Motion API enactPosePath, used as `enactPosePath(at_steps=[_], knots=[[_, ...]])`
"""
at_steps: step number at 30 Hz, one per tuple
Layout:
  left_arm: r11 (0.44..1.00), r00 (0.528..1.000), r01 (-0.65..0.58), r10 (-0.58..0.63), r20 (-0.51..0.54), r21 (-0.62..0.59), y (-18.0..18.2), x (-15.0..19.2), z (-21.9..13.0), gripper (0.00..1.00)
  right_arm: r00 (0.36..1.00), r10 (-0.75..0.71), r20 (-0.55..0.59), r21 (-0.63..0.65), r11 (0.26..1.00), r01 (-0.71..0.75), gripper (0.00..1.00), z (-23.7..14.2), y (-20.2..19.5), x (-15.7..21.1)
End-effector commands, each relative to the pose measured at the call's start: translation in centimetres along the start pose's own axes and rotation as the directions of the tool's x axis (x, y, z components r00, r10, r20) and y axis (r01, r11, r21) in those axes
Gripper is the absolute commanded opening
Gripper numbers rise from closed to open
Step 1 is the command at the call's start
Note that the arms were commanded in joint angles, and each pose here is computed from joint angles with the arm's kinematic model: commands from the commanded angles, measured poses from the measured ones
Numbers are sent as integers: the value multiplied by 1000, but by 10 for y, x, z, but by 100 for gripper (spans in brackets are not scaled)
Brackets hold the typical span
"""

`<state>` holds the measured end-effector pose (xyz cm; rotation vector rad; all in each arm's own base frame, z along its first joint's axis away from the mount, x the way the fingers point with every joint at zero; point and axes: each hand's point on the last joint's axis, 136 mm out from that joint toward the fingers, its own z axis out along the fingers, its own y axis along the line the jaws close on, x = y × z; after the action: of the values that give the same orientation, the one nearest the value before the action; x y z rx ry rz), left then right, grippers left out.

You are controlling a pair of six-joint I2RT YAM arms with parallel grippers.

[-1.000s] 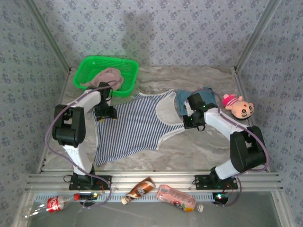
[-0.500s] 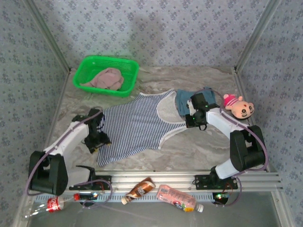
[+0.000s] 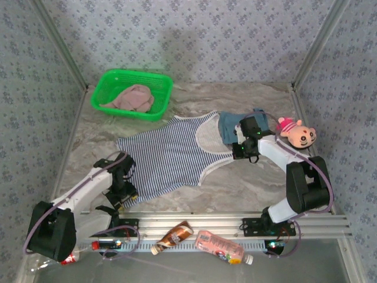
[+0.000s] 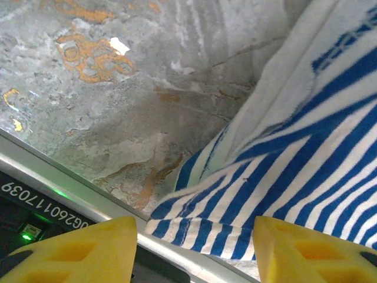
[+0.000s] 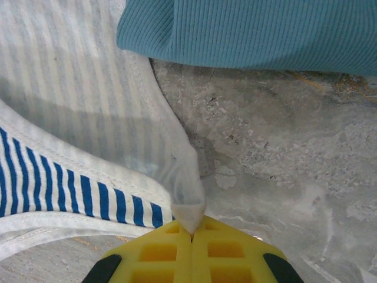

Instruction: Fold and stack the tank tops

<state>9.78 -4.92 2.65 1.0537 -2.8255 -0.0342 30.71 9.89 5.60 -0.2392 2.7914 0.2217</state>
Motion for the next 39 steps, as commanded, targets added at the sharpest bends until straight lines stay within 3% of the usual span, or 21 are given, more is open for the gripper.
enactPosePath(at_steps=[1,13,18,22,27,32,35,39], knots=[[1000,1000,23,-23,7,-7,2,1,7,49,1000,1,-14,-5,1000,-1,4,1,-4,5],[999,996,-34,35,85,-12,-14,-21,-13,1,998,-6,56,-48,999,8,3,-11,4,-8],[997,978,-73,76,197,-23,-13,-43,-70,0,985,6,172,-79,997,7,2,-47,9,-32],[996,944,-89,78,321,18,-17,-72,-137,0,941,9,339,-99,995,27,2,-98,12,-70],[988,841,-140,86,533,62,-19,-114,-239,0,826,-8,563,-98,992,76,1,-178,16,-120],[978,669,-188,57,741,94,-22,-147,-345,0,641,-43,767,-50,991,127,1,-274,21,-162],[977,562,-189,26,826,98,-18,-161,-395,0,540,-62,839,-27,987,156,1,-316,27,-175],[977,479,-192,9,878,95,-15,-177,-435,0,477,-52,877,-38,983,178,1,-344,34,-191]])
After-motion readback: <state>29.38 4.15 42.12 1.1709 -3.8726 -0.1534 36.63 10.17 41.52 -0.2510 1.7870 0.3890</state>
